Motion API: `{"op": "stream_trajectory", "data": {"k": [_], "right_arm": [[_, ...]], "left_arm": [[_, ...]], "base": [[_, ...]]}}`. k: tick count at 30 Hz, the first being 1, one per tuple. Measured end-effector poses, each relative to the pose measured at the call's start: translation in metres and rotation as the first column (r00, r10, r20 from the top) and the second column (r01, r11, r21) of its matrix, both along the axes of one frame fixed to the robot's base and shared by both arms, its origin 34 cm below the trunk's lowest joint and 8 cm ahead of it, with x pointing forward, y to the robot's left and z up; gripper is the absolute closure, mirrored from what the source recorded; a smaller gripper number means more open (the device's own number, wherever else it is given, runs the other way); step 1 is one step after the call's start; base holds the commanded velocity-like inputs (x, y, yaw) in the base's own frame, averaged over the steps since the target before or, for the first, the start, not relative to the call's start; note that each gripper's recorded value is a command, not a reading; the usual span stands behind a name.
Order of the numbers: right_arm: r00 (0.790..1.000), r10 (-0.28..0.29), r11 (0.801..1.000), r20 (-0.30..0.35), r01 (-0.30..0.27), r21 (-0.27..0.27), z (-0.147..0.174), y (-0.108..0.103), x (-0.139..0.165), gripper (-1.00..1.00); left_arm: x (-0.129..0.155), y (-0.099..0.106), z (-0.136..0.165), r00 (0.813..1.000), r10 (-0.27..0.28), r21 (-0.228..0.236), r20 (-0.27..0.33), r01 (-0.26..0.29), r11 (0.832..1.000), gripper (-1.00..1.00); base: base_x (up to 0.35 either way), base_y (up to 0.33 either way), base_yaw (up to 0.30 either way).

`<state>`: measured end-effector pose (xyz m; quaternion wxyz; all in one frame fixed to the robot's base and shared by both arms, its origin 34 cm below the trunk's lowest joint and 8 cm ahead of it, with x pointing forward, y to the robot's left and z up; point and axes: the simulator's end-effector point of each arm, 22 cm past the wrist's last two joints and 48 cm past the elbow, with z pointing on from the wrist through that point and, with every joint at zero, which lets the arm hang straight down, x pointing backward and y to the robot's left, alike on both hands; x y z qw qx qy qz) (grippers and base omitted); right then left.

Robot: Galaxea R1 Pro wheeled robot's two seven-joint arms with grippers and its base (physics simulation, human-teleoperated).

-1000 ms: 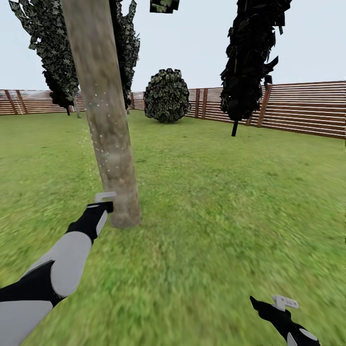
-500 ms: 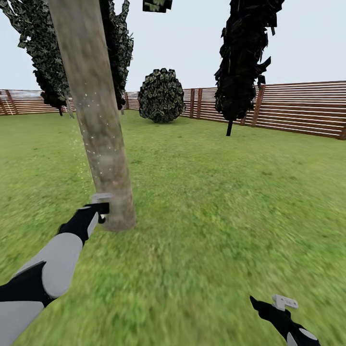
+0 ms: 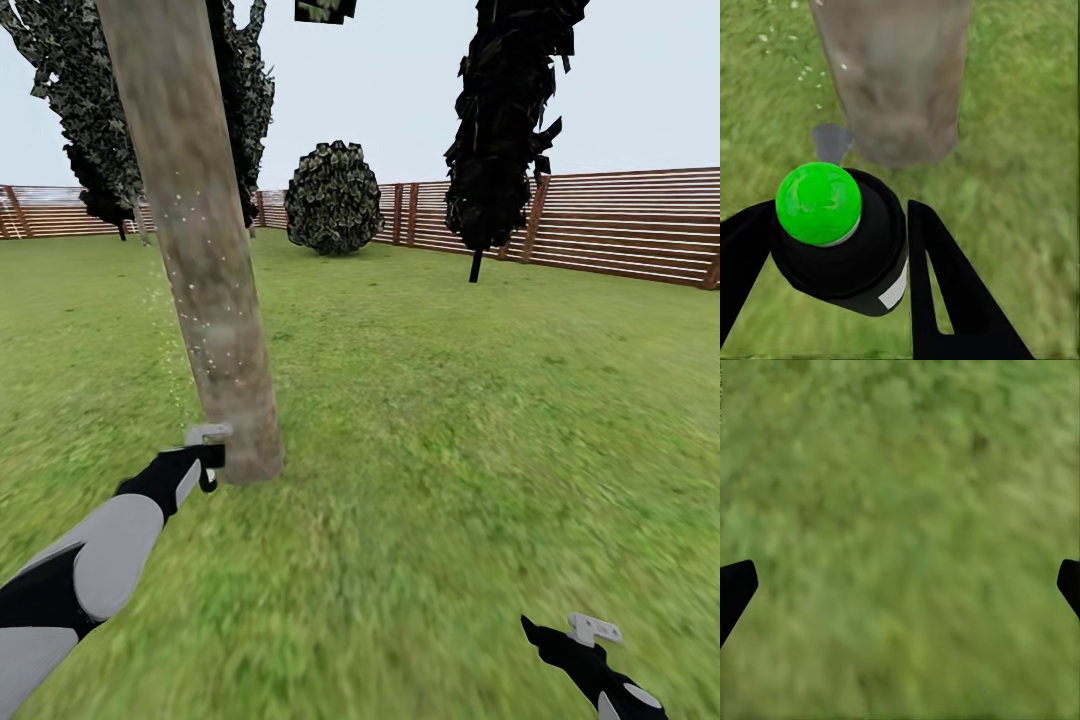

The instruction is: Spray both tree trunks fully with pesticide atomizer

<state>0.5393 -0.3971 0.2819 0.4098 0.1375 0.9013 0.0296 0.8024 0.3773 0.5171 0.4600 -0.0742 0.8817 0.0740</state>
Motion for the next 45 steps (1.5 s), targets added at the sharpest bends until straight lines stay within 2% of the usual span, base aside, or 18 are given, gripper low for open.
{"op": "stream_trajectory", "data": {"k": [2,6,8,10,13,15,17,18,20,22,24,25,27,31,35,36,43,45], "right_arm": [[1.0,0.0,1.0,0.0,0.0,0.0,0.0,0.0,0.0,-1.0],[1.0,0.0,1.0,0.0,0.0,0.0,0.0,0.0,0.0,-1.0],[1.0,0.0,1.0,0.0,0.0,0.0,0.0,0.0,0.0,-1.0],[1.0,0.0,1.0,0.0,0.0,0.0,0.0,0.0,0.0,-1.0],[1.0,0.0,1.0,0.001,0.0,0.0,0.0,0.0,0.0,-1.0],[1.0,0.0,1.0,0.001,0.0,0.0,0.0,0.0,0.0,-1.0],[1.0,0.0,1.0,0.0,0.0,0.0,0.0,0.0,0.0,-1.0],[1.0,0.0,1.0,0.001,0.0,0.0,0.0,0.0,0.0,-1.0],[1.0,0.0,1.0,0.001,0.0,0.0,0.0,0.0,0.0,-1.0],[1.0,0.0,1.0,0.001,0.0,0.0,0.0,0.0,0.0,-1.0],[1.0,0.0,1.0,0.001,0.0,0.0,0.0,0.0,0.0,-1.0],[1.0,0.0,1.0,0.001,0.0,0.0,0.0,0.0,0.0,-1.0],[1.0,0.0,1.0,0.001,0.0,0.0,0.0,0.0,0.0,-1.0],[1.0,0.0,1.0,0.001,0.0,0.0,0.0,0.0,0.0,-1.0],[1.0,0.0,1.0,0.001,0.0,0.0,0.0,0.001,0.0,-1.0],[1.0,0.001,1.0,0.001,-0.001,0.001,0.0,0.001,0.0,-1.0],[1.0,0.001,1.0,0.001,-0.001,0.0,0.0,0.0,0.0,-1.0],[1.0,0.0,1.0,0.001,0.0,0.0,0.0,0.0,0.0,-1.0]], "left_arm": [[-0.006,-0.007,-0.015,0.999,-0.012,-0.01,-0.033,0.012,1.0,1.0],[-0.011,-0.008,-0.024,0.998,-0.017,-0.012,-0.056,0.017,1.0,1.0],[-0.014,0.009,-0.023,0.998,0.0,0.004,-0.06,0.0,1.0,1.0],[-0.02,0.042,-0.019,0.997,0.035,0.032,-0.062,-0.033,0.999,1.0],[-0.026,0.076,-0.013,0.996,0.074,0.058,-0.057,-0.07,0.996,1.0],[-0.026,0.086,-0.008,0.995,0.087,0.062,-0.048,-0.084,0.995,1.0],[-0.025,0.083,-0.008,0.995,0.082,0.062,-0.048,-0.079,0.995,1.0],[-0.024,0.078,-0.01,0.996,0.075,0.058,-0.051,-0.072,0.996,1.0],[-0.018,0.038,-0.017,0.998,0.03,0.022,-0.056,-0.029,0.999,1.0],[-0.014,0.01,-0.022,0.998,-0.009,-0.002,-0.06,0.009,1.0,1.0],[-0.009,-0.048,-0.029,0.995,-0.081,-0.055,-0.063,0.078,0.995,1.0],[-0.008,-0.068,-0.031,0.992,-0.105,-0.068,-0.063,0.101,0.993,1.0],[-0.007,-0.088,-0.031,0.989,-0.136,-0.068,-0.065,0.132,0.989,1.0],[-0.006,-0.099,-0.031,0.985,-0.157,-0.061,-0.066,0.153,0.986,1.0],[-0.006,-0.084,-0.029,0.988,-0.143,-0.047,-0.066,0.14,0.989,1.0],[-0.007,-0.063,-0.028,0.99,-0.12,-0.028,-0.067,0.119,0.993,1.0],[-0.009,0.017,-0.007,0.998,-0.019,0.03,-0.056,0.02,0.999,1.0],[-0.011,0.03,-0.002,0.997,0.006,0.031,-0.075,-0.003,0.999,1.0]], "base": [[0.001,0.002,-0.001],[0.0,0.0,-0.049],[0.0,0.0,-0.214],[0.0,0.0,-0.13],[0.0,0.0,-0.034],[0.0,0.0,-0.005],[0.0,0.0,-0.001],[0.0,0.0,0.0],[0.0,0.0,0.0],[0.0,0.0,0.0],[0.0,0.0,0.0],[0.0,0.0,0.0],[0.0,0.0,0.0],[0.0,0.0,0.0],[0.0,0.0,0.0],[0.0,0.0,0.0],[0.0,0.0,0.0],[0.0,0.0,0.0]]}}
